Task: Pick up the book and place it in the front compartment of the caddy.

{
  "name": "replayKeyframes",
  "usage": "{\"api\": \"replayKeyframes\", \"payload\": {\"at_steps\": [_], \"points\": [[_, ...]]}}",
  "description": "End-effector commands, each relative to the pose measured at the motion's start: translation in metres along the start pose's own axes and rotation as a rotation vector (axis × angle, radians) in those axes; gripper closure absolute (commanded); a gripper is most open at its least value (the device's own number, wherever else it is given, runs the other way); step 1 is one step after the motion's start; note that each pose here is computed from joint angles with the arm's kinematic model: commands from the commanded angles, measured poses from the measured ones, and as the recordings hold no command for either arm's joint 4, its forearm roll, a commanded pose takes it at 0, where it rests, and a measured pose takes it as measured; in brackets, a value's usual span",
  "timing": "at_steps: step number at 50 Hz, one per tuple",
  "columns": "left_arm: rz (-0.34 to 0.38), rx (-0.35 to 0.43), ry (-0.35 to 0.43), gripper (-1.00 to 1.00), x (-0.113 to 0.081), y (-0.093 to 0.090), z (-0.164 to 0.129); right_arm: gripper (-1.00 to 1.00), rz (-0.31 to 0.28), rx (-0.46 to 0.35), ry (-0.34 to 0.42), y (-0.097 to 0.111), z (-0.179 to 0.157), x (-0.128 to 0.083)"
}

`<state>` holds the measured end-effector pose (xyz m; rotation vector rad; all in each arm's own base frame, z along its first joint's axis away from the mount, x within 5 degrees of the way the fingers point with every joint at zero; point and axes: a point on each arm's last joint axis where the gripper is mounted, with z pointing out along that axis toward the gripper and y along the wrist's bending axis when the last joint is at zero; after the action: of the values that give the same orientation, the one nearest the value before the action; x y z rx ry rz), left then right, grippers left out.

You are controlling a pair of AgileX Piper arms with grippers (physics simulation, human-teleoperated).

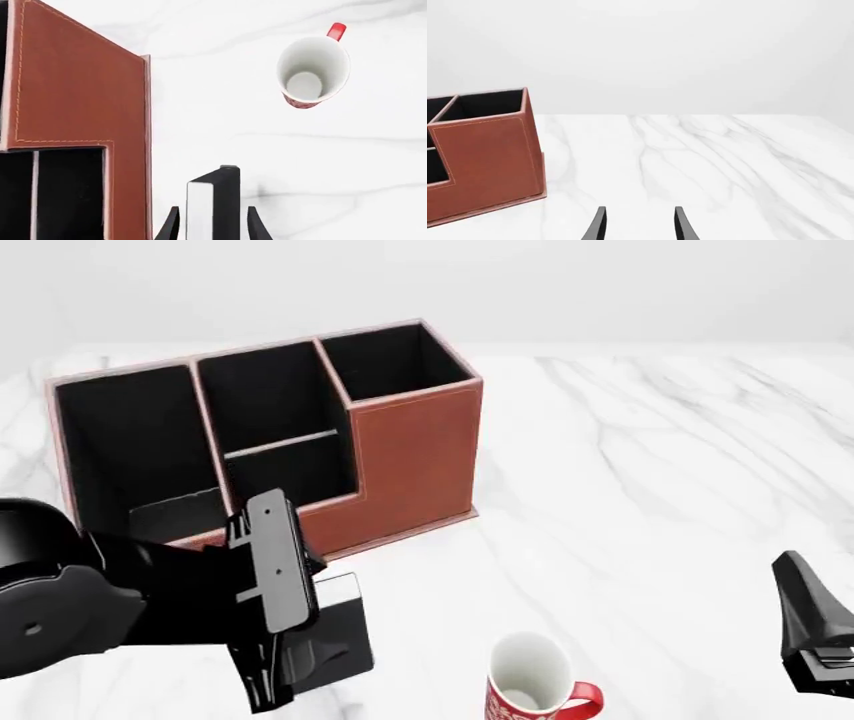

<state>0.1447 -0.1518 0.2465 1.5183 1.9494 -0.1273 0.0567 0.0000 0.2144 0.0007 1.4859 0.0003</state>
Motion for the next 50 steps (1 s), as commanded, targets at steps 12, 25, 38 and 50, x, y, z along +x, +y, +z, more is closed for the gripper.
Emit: {"api": "replayKeyframes", "payload": {"at_steps": [12,25,38,50], "points": [[-0.049,0.012,0.030,-1.00,0.011,-0.005,0.021,-1.00,0.000,0.000,0.000,0.000,0.000,0.000],[-0.062,0.026,0.062,-1.00,0.019,-0.008,0.037,-1.00,0.000,0.000,0.000,0.000,0.000,0.000],[-0.057,0.039,0.060,1.00,0.017,-0.012,0.040,-1.00,0.000,0.000,-0.001,0.000,0.000,0.000],[-0.029,0.036,0.049,1.00,0.015,-0.012,0.035,-1.00,0.000,0.000,0.000,0.000,0.000,0.000]]}}
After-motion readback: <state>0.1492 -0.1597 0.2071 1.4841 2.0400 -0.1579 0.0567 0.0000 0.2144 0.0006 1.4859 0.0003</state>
